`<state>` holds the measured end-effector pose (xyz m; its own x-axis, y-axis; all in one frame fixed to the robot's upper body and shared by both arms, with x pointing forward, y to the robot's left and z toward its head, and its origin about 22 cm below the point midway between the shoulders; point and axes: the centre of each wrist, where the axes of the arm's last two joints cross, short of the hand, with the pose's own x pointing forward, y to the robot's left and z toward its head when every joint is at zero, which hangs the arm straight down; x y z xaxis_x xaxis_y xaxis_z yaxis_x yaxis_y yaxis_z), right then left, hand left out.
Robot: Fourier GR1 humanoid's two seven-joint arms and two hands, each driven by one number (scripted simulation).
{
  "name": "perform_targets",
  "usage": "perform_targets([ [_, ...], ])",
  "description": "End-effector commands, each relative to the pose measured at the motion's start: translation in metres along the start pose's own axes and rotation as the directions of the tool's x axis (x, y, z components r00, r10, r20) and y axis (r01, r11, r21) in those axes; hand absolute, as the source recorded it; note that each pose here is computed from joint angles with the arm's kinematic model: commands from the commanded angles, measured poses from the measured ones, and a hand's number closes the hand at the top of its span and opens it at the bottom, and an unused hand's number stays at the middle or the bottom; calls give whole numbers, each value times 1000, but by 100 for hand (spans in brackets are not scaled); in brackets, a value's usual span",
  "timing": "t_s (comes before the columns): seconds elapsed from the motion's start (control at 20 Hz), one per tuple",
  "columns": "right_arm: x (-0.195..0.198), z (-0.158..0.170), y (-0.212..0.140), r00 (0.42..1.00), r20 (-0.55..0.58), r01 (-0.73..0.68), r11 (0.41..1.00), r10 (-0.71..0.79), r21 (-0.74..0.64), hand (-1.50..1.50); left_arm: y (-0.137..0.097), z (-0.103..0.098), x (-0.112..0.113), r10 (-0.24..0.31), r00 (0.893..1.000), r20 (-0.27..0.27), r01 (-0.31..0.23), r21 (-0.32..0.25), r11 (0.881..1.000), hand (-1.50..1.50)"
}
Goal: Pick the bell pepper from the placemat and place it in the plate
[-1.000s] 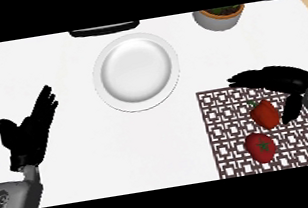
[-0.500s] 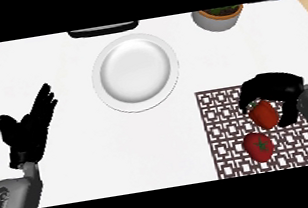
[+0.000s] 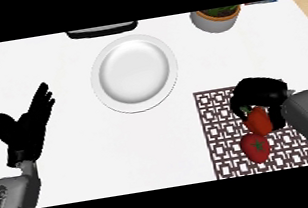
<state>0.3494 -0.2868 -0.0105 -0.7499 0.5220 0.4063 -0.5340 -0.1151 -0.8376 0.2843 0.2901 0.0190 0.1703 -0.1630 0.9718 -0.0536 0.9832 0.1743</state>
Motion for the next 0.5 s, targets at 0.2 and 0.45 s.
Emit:
perform_targets([
  [0.2,127,-170,-6,996,46,88,989,-83,-121,150,-10,-4,3,6,1000,-1,-6,-41,999,0],
  [0.45,163,-174,-46,996,-80,0,909,-36,-417,150,-24,-5,3,15,1000,8,-14,-74,997,0],
])
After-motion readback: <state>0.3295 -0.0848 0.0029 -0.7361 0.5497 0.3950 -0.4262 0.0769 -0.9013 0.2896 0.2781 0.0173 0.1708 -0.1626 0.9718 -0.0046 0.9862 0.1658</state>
